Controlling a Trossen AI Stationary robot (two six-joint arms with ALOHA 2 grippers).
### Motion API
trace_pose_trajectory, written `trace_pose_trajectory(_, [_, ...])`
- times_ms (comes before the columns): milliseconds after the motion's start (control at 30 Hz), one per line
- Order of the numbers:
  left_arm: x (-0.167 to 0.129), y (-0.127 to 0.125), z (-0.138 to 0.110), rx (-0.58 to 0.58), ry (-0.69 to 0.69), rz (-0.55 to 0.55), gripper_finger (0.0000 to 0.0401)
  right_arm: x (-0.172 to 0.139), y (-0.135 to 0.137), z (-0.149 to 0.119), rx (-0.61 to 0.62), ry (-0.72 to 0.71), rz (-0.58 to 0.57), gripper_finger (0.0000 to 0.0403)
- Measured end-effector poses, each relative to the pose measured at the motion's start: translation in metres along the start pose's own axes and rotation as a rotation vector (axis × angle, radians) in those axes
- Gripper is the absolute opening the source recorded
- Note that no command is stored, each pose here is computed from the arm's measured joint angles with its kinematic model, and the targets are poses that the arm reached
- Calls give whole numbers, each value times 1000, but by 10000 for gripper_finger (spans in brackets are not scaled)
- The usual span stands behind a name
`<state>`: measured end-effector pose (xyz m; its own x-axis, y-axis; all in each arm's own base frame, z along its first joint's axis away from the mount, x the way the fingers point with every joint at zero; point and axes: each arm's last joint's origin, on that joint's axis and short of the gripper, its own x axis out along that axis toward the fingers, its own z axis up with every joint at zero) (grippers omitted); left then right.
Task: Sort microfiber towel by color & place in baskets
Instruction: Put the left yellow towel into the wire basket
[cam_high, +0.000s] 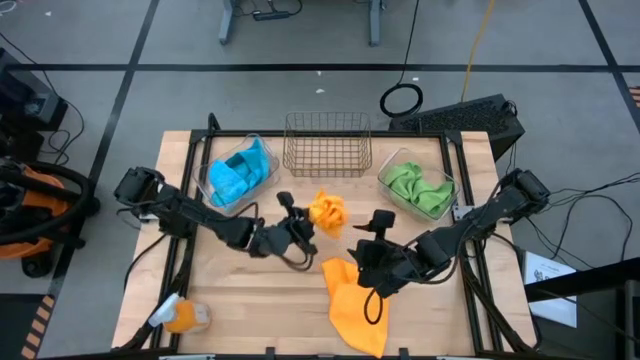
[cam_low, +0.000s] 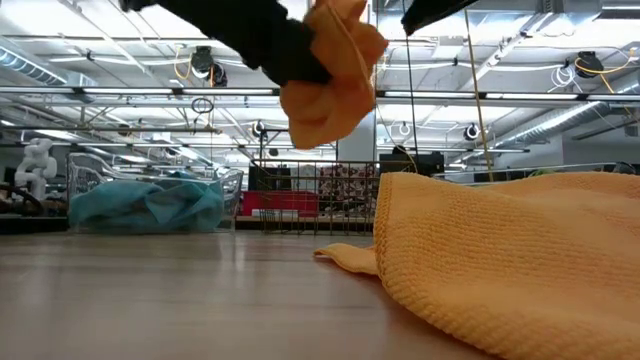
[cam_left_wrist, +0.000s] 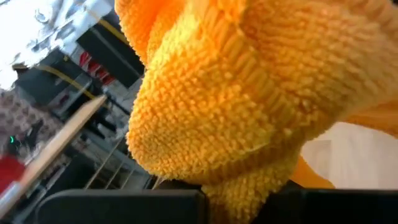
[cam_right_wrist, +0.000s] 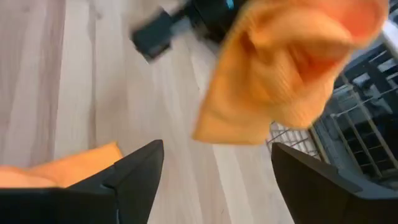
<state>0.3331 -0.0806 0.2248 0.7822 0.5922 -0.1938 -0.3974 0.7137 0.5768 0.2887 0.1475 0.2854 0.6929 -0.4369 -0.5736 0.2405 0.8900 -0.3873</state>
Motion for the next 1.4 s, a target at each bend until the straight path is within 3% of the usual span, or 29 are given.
trace_pose_trajectory(133, [14,8,-8,-103,31,-50,28,-4,6,4,-28,-57,6,297])
trace_pose_trajectory(267, [19,8,-15,-206,73,-135,27,0,17,11,-146,-131,-21,320])
trace_pose_trajectory(433, [17,5,-18,-230,100,-189,27,18,20,21,-237,-176,-116,370])
trace_pose_trajectory(533, [14,2,-17,-228,93,-199,27,32,14,24,-225,-167,-156,395])
trace_pose_trajectory(700, [11,-1,-16,-223,84,-231,27,52,-5,27,-165,-129,-169,394])
trace_pose_trajectory(900, [10,-3,-15,-205,73,-280,27,70,-21,28,-133,-79,-4,393])
trace_pose_trajectory(1067, [8,-4,-14,-162,62,-285,27,81,-30,21,-116,0,-10,391])
trace_pose_trajectory(1233, [6,-6,-13,-146,54,-293,29,83,-33,20,-105,10,-12,336])
trace_pose_trajectory(1400, [6,-6,-13,-145,53,-294,36,83,-31,20,-98,13,43,211])
